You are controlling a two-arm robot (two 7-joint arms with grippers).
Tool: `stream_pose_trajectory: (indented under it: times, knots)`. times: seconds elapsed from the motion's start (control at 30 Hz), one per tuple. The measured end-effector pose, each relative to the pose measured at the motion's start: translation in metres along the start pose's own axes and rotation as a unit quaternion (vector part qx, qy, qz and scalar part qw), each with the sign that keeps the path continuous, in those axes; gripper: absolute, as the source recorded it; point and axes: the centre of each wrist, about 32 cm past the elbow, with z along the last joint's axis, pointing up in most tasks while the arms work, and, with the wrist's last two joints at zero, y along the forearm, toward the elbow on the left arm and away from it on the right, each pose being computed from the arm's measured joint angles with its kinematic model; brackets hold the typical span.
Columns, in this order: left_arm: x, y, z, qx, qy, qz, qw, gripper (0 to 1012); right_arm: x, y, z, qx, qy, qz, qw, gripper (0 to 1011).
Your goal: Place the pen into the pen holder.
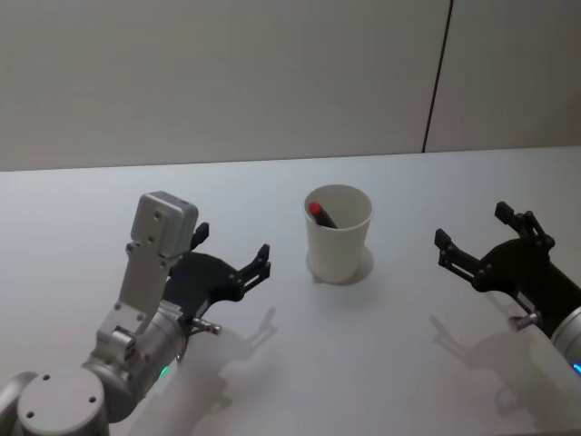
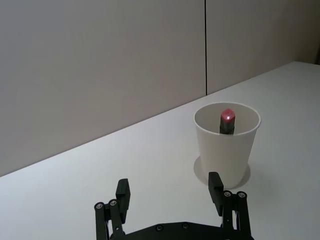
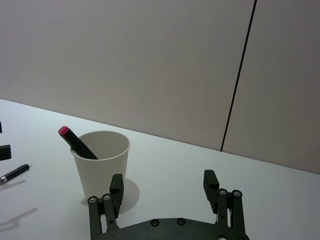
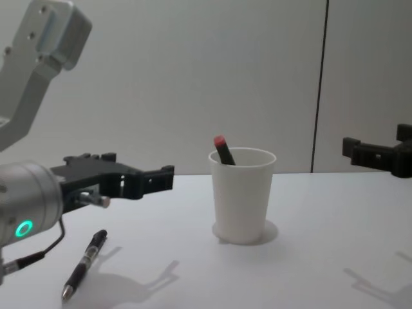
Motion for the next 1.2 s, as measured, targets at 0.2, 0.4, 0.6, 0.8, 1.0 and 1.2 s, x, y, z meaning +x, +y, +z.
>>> stream_pose_trajectory:
  times: [0.2, 0.4, 0.6, 0.8, 1.0, 1.2]
  knots:
    - [0.0076, 0.0066, -0.0002, 0.026, 0.001, -0.002, 0.9997, 1000, 0.0, 0.0, 0.0, 0.0, 0.0, 0.0, 1.0, 1001]
    - [0.0129, 0.0104, -0.0001, 0.047, 0.0, -0.004, 0.9989, 1000, 0.0, 0.0, 0.0, 0.0, 0.0, 0.0, 1.0, 1001]
    - [0.0176, 0.0126, 0.0005, 0.076, 0.006, -0.005, 0.9971, 1000, 0.0, 0.0, 0.0, 0.0, 0.0, 0.0, 1.0, 1001]
    - [0.0215, 0.0129, 0.0013, 0.103, 0.021, -0.005, 0.9945, 1000, 0.0, 0.0, 0.0, 0.0, 0.0, 0.0, 1.0, 1001]
    - [0.0252, 0.0114, 0.0011, 0.125, 0.037, -0.002, 0.9915, 1000, 0.0, 0.0, 0.0, 0.0, 0.0, 0.0, 1.0, 1001]
    - [0.0286, 0.0087, 0.001, 0.139, 0.051, 0.002, 0.989, 1000, 0.0, 0.0, 0.0, 0.0, 0.0, 0.0, 1.0, 1001]
